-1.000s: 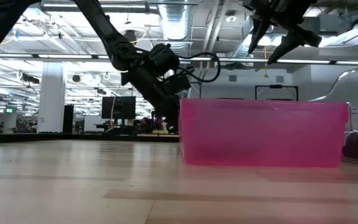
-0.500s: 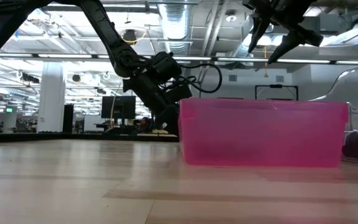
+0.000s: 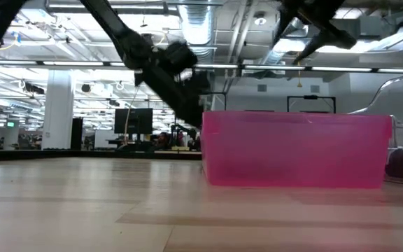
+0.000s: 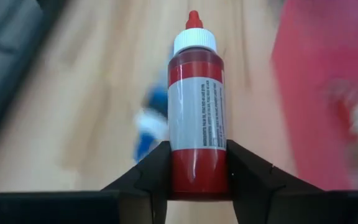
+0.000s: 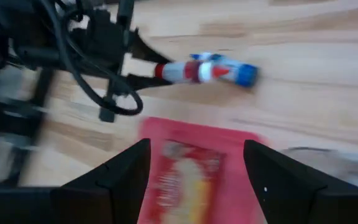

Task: Pick & Place Food Item
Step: Put the red food coloring bottle into the transparent bin

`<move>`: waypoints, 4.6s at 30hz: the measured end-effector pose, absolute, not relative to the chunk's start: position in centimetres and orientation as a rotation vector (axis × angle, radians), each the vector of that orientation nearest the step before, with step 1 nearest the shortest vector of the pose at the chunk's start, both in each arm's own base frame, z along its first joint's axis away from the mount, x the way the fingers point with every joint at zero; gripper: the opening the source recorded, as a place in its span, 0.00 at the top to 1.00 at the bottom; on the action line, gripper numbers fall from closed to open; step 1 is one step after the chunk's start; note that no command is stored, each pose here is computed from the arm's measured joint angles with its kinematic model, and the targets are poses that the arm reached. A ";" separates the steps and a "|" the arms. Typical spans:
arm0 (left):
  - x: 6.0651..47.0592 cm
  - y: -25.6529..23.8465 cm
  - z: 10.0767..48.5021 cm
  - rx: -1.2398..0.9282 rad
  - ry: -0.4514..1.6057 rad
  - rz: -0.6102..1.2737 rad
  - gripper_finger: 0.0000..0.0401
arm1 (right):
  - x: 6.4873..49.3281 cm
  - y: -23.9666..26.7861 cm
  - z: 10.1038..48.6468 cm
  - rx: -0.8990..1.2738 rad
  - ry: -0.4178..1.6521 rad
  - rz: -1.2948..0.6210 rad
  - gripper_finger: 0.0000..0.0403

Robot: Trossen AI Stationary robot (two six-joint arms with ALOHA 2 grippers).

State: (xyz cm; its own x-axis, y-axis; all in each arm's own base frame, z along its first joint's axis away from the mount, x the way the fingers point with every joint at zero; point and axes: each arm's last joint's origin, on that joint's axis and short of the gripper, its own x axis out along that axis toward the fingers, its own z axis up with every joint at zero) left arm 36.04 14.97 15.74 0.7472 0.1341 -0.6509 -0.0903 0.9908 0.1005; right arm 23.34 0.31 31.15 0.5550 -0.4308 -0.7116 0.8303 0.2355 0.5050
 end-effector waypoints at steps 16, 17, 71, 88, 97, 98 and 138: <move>32.0 8.1 28.8 0.101 0.390 0.114 0.70 | 26.2 1.2 34.2 1.280 -0.091 -0.789 0.38; 32.0 7.7 29.0 0.100 0.382 0.112 0.70 | 26.3 1.2 34.2 1.275 -0.093 -0.783 0.38; 32.6 3.6 29.6 0.049 0.345 0.158 0.70 | 29.0 2.7 31.9 1.235 -0.029 -0.766 0.65; 32.6 3.4 29.7 0.013 0.334 0.156 0.70 | 29.1 3.1 32.2 1.221 -0.066 -0.760 0.55; 32.6 3.1 29.7 0.012 0.334 0.150 0.70 | 29.1 3.1 32.2 1.222 -0.075 -0.761 0.53; 32.6 3.1 29.7 0.012 0.334 0.150 0.70 | 29.1 3.1 32.2 1.221 -0.075 -0.762 0.54; 28.7 1.8 34.4 -0.021 0.195 0.133 0.56 | 28.7 3.0 33.2 1.172 -0.099 -0.735 0.70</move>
State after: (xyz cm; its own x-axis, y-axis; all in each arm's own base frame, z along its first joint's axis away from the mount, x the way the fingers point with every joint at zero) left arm 28.74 1.80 34.37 0.9723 0.1294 -0.1944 -0.1336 0.9910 -0.0084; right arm 28.71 3.04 33.19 0.7666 -0.5700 -0.2957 0.4714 0.1868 0.8619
